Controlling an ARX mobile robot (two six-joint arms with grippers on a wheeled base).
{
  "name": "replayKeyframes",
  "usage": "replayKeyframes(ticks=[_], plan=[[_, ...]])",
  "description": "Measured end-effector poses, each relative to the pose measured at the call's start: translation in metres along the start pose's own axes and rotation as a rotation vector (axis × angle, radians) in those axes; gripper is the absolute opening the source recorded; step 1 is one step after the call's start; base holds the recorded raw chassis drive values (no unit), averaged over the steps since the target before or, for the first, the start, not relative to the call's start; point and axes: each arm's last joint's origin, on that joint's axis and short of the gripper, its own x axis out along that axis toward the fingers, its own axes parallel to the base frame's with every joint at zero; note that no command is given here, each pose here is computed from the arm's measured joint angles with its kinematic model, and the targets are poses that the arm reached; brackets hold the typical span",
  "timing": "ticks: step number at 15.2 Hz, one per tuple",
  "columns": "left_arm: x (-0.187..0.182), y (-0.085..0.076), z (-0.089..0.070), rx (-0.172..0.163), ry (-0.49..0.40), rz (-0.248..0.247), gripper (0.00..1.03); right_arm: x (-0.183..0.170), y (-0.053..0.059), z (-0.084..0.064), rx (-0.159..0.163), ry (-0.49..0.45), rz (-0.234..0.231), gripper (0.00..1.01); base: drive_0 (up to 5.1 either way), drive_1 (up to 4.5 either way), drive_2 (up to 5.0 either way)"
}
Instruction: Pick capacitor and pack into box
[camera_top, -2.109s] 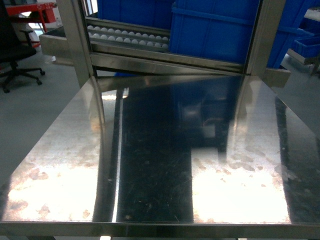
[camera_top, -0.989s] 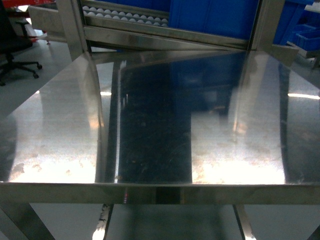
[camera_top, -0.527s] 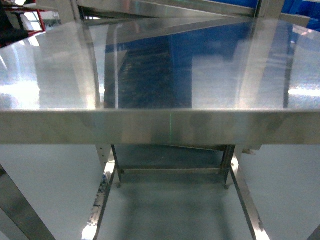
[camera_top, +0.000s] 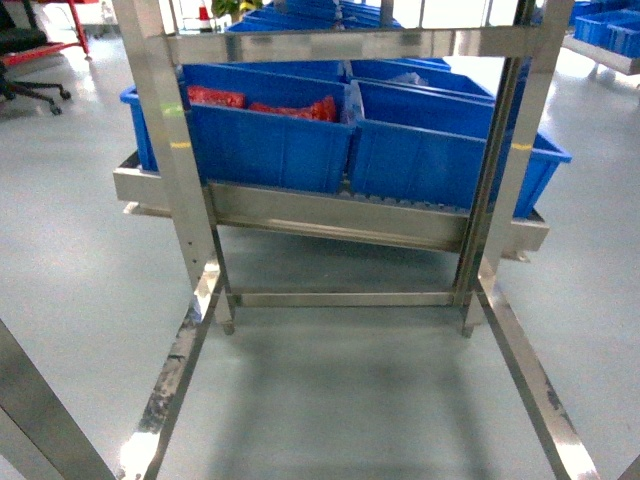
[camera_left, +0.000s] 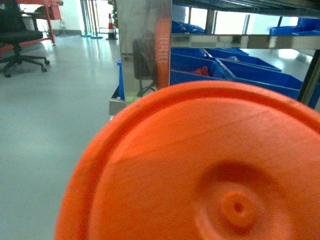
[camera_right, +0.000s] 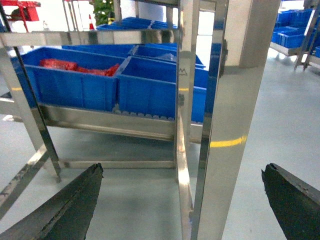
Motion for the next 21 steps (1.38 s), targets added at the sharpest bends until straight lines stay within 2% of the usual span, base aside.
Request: replayKeyframes(ticks=[15,21], plan=[[0.0,0.0,-0.0001,0.0,0.001,0.0,0.44,0.0,0.0,-0.0001,0.0,0.001,0.0,0.98,0.0,0.0,0.0],[0.0,0.0,0.0001,0.002,-0.001,0.0,0.44,0.0,0.0,0.0001,0.0,-0.001,-0.001,0.98,-4.8,2.68,2.7]])
